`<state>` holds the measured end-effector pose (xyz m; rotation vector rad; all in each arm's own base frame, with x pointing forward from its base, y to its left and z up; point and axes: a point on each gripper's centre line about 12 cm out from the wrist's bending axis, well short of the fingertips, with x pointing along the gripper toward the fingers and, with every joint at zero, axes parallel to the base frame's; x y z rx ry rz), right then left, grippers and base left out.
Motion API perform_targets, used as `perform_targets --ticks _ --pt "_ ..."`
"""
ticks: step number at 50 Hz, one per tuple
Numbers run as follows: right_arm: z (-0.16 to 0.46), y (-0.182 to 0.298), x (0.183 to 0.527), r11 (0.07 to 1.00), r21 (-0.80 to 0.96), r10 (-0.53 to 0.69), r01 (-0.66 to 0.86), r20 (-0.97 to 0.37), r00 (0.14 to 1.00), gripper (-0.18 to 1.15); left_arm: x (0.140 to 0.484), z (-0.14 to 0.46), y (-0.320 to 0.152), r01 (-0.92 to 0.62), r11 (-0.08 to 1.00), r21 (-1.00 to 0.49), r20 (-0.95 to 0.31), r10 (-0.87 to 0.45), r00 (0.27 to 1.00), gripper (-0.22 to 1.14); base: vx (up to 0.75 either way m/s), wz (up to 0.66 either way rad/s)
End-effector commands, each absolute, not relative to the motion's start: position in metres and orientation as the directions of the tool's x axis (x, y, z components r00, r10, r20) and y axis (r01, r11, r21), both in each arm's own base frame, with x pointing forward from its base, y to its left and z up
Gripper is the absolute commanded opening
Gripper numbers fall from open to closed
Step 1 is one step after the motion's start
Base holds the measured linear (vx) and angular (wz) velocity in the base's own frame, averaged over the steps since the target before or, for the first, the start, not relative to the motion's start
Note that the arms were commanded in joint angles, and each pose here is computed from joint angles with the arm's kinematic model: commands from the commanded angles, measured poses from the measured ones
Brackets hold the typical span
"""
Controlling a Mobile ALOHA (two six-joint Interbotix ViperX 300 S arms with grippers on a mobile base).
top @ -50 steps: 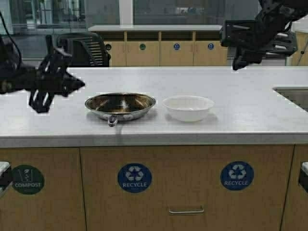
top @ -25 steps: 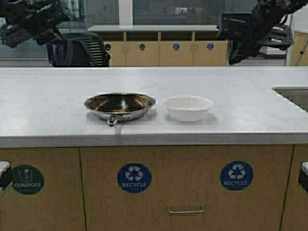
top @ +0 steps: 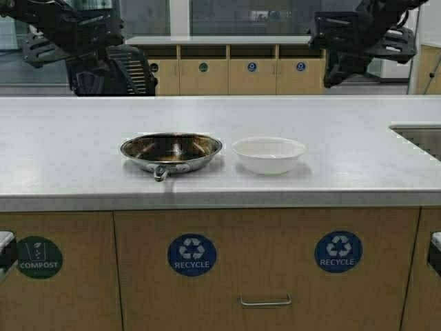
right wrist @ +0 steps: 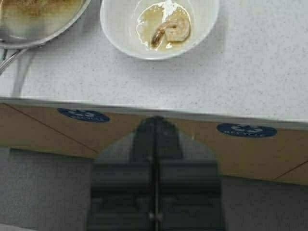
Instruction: Add oil to the pan and cook the shrimp and serve it
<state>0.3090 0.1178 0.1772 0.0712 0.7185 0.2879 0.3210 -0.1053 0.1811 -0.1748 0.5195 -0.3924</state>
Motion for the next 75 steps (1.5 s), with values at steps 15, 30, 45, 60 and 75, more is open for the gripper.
perform_targets --ticks 15,30,45,60,75 --pt "0.198 0.121 0.316 0.953 0.154 0.299 -0.259 -0.608 0.736 0.07 0.324 0.182 -0.112 0.339 0.905 -0.256 -0.445 -0.422 0.79 0.06 0.0 0.0" --pt "0.198 0.121 0.316 0.953 0.152 0.299 -0.261 -0.611 0.733 0.07 0.326 0.184 -0.113 0.337 0.908 -0.248 -0.447 -0.416 0.792 0.06 0.0 0.0" --pt "0.198 0.121 0.316 0.953 0.151 0.299 -0.262 -0.611 0.733 0.07 0.326 0.185 -0.113 0.339 0.908 -0.247 -0.446 -0.417 0.792 0.06 0.0 0.0" --pt "0.198 0.121 0.316 0.953 0.15 0.298 -0.263 -0.611 0.733 0.07 0.327 0.183 -0.113 0.337 0.909 -0.244 -0.452 -0.414 0.79 0.06 0.0 0.0" --pt "0.196 0.121 0.315 0.953 0.148 0.297 -0.264 -0.615 0.73 0.07 0.328 0.176 -0.113 0.332 0.91 -0.246 -0.468 -0.412 0.782 0.06 0.0 0.0"
